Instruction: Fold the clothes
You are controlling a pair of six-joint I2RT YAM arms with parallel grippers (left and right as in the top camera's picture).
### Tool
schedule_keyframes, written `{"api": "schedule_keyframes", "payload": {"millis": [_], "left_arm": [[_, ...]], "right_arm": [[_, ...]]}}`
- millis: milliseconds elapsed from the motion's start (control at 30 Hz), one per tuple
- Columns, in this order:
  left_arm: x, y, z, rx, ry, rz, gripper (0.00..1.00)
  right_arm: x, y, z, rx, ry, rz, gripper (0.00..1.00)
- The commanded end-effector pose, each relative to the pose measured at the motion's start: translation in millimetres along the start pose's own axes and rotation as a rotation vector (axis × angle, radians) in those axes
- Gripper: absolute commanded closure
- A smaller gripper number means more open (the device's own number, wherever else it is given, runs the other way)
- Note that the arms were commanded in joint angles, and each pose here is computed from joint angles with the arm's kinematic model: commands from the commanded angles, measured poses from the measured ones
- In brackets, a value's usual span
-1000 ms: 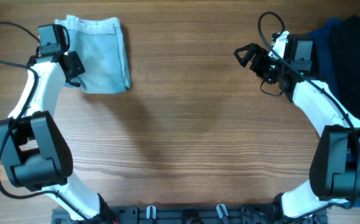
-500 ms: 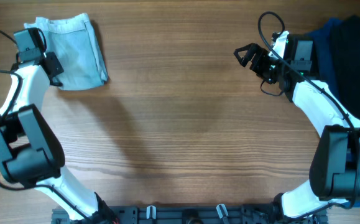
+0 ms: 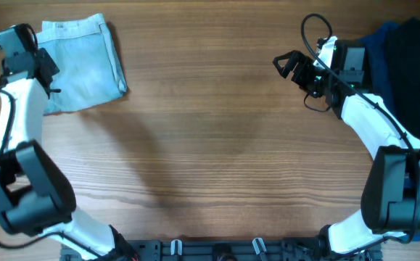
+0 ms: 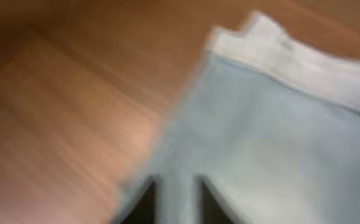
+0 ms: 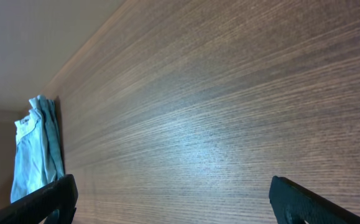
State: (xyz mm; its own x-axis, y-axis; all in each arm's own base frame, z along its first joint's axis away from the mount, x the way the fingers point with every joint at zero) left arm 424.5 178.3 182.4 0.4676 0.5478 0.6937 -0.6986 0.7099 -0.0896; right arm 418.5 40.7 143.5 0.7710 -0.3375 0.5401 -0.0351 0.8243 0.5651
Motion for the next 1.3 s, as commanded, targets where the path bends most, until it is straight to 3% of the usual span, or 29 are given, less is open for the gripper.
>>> {"api": "schedule_keyframes", "payload": {"millis": [0, 67, 200, 333, 433, 600, 1033, 1200, 1267], "left_arm": [[-53.0, -43.9, 7.3, -0.381, 0.368, 0.198, 0.96], [-89.8, -60.3, -1.2, -0.475, 0.494, 0.186, 0.96], [-126.9, -81.8, -29.2, -0.495, 0.522, 0.136, 0.96], [-142.1, -98.5, -43.3, -0.525, 0.513, 0.101, 0.96], [-157.2, -93.5, -51.5, -0.457, 0.545, 0.089, 0.96], [-183.8, -57.6, -59.4, -0.195, 0.620, 0.052, 0.96], [-185.9, -35.6, -49.4, -0.074, 0.645, -0.026, 0.96], [-172.6, -45.5, -42.7, -0.138, 0.614, -0.009, 0.96], [-145.0, -62.3, -17.3, -0.246, 0.562, 0.016, 0.96]], "right_arm": [[0.5, 1.3, 0.5, -0.003, -0.006, 0.018, 0.00], [0.5, 1.3, 0.5, -0.003, -0.005, 0.017, 0.01], [0.5, 1.3, 0.5, -0.003, -0.006, 0.018, 0.01], [0.5, 1.3, 0.5, -0.003, -0.006, 0.018, 0.00], [0.5, 1.3, 0.5, -0.003, -0.006, 0.018, 0.00], [0.5, 1.3, 0.5, -0.003, -0.006, 0.018, 0.00], [0.5, 1.3, 0.5, -0.003, -0.006, 0.017, 0.01], [0.5, 1.3, 0.5, -0.003, -0.006, 0.017, 0.00], [0.5, 1.3, 0.5, -0.003, -0.006, 0.017, 0.01]]}}
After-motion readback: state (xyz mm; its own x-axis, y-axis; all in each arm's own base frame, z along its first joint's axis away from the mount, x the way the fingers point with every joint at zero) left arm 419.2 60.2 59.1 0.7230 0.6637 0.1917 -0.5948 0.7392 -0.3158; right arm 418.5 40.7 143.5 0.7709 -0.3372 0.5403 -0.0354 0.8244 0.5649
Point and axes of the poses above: each gripper's point midway between its finger pads, its own z axis back along the fingers, its own y axis along the line the jaws close on, x = y × z, the point moved 6 cm from there along z, back along the fingers, and after that the axes turned 10 degrees about z, right-handed, at the moved point
